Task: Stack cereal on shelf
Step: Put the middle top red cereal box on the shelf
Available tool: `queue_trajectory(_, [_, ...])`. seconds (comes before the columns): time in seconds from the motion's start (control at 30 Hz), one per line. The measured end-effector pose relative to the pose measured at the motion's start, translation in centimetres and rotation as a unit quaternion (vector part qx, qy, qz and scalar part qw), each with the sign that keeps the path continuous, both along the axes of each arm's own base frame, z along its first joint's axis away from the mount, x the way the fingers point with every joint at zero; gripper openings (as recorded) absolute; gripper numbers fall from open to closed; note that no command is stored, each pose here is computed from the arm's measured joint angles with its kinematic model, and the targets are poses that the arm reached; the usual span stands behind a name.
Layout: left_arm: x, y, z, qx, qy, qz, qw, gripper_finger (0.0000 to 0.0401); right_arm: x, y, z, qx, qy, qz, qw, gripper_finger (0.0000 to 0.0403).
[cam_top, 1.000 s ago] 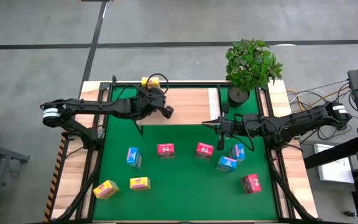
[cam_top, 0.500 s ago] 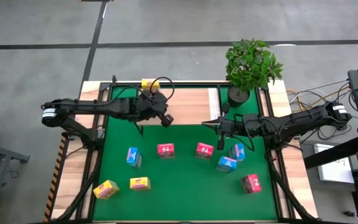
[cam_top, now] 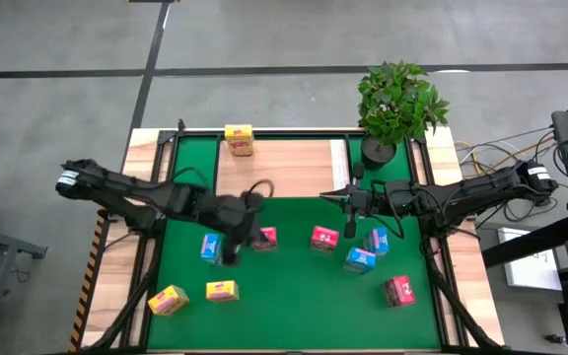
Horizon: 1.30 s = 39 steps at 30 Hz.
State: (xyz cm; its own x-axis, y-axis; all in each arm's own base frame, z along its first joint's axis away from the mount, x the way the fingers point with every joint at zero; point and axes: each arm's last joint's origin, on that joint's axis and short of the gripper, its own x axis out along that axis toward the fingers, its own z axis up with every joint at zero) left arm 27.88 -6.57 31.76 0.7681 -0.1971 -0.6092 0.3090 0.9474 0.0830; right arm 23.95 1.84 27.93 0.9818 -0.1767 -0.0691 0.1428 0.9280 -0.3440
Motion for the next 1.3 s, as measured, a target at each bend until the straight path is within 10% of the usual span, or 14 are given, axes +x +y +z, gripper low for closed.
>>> queue_trajectory(0.77, [-9.6,2.6,-2.4,0.017,-0.196,0.032,0.98,0.0,0.0,0.3,0.1,0.176,-0.017,-0.005,0.984,0.0009])
queue_trajectory(1.3, [-12.2,3.2,-4.3,0.017,-0.234,0.031,0.972,0.0,4.1,4.1,1.8,0.277,0.195,-0.041,0.94,0.0009])
